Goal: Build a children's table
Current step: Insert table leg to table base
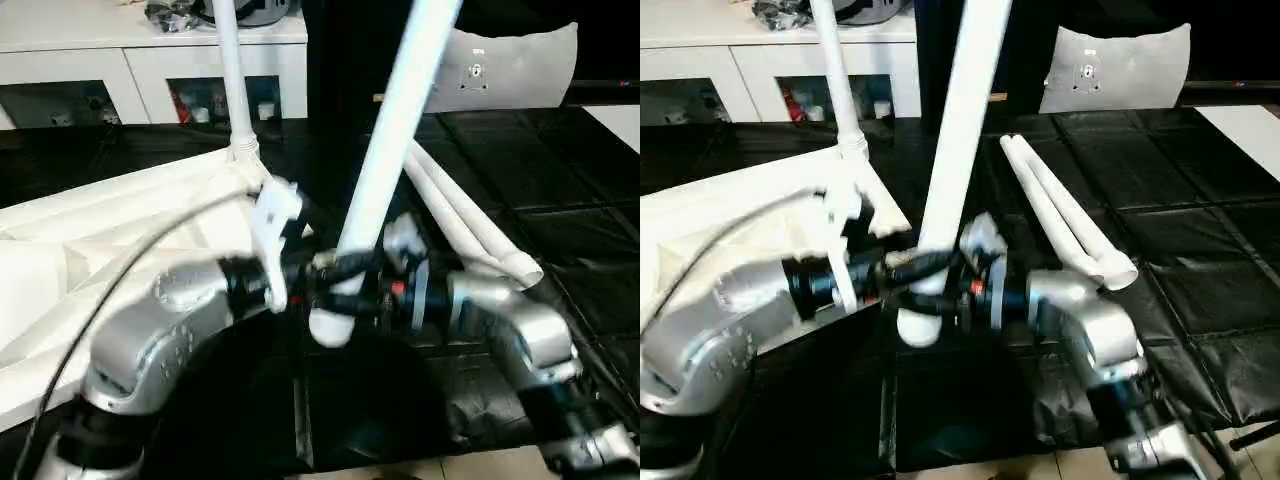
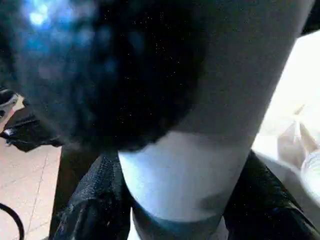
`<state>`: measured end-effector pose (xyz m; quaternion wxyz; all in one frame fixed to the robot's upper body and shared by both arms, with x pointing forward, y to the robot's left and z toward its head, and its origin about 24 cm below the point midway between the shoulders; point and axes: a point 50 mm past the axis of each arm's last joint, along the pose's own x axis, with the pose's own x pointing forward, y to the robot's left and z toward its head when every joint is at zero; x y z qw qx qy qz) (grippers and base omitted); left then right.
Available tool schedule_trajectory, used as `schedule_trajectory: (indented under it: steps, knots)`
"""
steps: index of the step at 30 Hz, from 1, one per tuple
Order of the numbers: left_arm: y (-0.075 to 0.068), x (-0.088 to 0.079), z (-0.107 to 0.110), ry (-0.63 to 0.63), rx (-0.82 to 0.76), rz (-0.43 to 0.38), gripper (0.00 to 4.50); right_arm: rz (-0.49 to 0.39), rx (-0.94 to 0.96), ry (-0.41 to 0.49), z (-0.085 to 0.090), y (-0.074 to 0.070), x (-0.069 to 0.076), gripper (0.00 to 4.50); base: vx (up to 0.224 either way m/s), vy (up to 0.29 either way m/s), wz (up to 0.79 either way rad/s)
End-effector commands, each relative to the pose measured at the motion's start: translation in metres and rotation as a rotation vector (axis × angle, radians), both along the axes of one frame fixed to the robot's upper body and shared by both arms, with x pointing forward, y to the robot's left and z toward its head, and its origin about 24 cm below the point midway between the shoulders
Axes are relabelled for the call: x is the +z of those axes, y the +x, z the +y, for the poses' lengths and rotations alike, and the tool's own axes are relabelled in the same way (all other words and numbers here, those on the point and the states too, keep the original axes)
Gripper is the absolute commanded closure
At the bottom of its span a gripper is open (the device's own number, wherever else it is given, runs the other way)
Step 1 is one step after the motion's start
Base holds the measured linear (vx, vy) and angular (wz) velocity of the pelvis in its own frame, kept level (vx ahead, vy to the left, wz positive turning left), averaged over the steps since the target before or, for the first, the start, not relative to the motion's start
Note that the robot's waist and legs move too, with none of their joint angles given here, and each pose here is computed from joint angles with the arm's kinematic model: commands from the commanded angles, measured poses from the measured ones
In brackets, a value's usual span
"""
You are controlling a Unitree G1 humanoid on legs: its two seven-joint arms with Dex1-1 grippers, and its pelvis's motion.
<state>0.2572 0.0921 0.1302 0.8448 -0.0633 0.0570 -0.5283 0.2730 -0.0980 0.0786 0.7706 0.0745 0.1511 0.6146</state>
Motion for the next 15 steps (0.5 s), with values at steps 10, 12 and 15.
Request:
schedule_trajectory:
  steps: [10, 12, 15]
  knots:
    - [-0.027, -0.052, -0.004, -0.066, -0.103, 0.107, 1.41, -0.004, -0.109, -0.056, -0.016, -0.020, -0.017, 2.57, 0.000, 0.000, 0.00]
    - [-0.027, -0.053, -0.004, -0.062, -0.107, 0.104, 1.15, -0.003, -0.114, -0.056, -0.016, -0.021, -0.017, 2.57, 0.000, 0.000, 0.00]
    - [-0.027, -0.052, -0.002, -0.073, -0.110, 0.092, 0.97, -0.006, -0.128, -0.059, -0.018, -0.021, -0.017, 2.57, 0.000, 0.000, 0.00]
